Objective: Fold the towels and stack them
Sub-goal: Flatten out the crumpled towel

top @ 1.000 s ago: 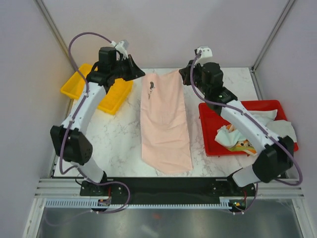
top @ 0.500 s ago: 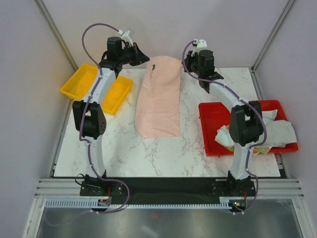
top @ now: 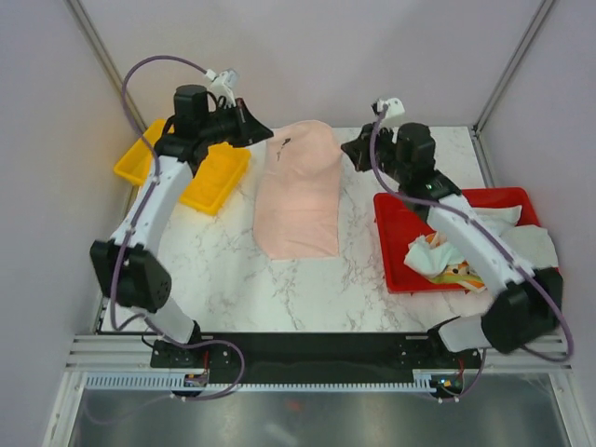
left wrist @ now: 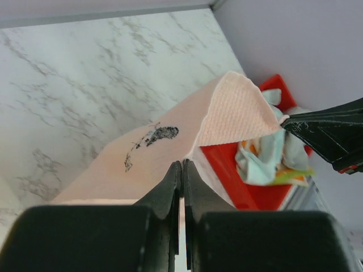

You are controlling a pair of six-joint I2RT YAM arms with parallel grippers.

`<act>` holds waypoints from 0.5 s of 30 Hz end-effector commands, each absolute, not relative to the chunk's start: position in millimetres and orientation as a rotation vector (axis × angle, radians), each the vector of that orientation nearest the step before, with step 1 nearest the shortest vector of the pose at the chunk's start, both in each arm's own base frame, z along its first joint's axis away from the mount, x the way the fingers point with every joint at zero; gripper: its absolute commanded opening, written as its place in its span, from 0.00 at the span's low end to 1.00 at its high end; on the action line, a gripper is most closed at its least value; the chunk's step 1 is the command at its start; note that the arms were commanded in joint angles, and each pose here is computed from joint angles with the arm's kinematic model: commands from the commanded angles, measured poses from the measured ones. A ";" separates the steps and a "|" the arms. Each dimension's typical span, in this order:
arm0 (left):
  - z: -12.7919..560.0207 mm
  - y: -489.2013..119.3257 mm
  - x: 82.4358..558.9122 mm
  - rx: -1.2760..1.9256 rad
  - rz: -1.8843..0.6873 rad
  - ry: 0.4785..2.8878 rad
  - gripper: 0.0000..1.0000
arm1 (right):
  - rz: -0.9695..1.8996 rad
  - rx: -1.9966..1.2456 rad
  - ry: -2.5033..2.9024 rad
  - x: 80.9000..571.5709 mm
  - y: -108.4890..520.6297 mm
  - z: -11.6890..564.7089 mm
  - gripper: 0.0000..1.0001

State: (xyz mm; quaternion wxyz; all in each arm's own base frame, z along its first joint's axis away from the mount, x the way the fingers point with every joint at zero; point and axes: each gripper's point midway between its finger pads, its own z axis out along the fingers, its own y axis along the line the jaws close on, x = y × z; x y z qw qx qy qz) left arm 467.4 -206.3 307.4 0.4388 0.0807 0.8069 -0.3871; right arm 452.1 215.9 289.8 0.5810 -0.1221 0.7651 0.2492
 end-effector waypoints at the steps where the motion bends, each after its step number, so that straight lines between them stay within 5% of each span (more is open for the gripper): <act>1: 375.0 -213.9 371.1 0.400 -1.045 1.860 0.02 | 0.713 -0.414 1.549 339.8 229.1 382.8 0.00; 6: 435.8 -206.1 235.9 0.582 -1.141 1.648 0.02 | 0.925 -0.447 1.413 223.7 213.9 431.4 0.00; 12: 482.1 -200.4 169.9 0.566 -1.275 1.571 0.02 | 1.073 -0.396 1.215 162.8 190.5 487.3 0.00; 15: 495.0 -198.4 175.1 0.526 -1.258 1.557 0.02 | 1.065 -0.366 1.193 167.4 188.5 501.3 0.00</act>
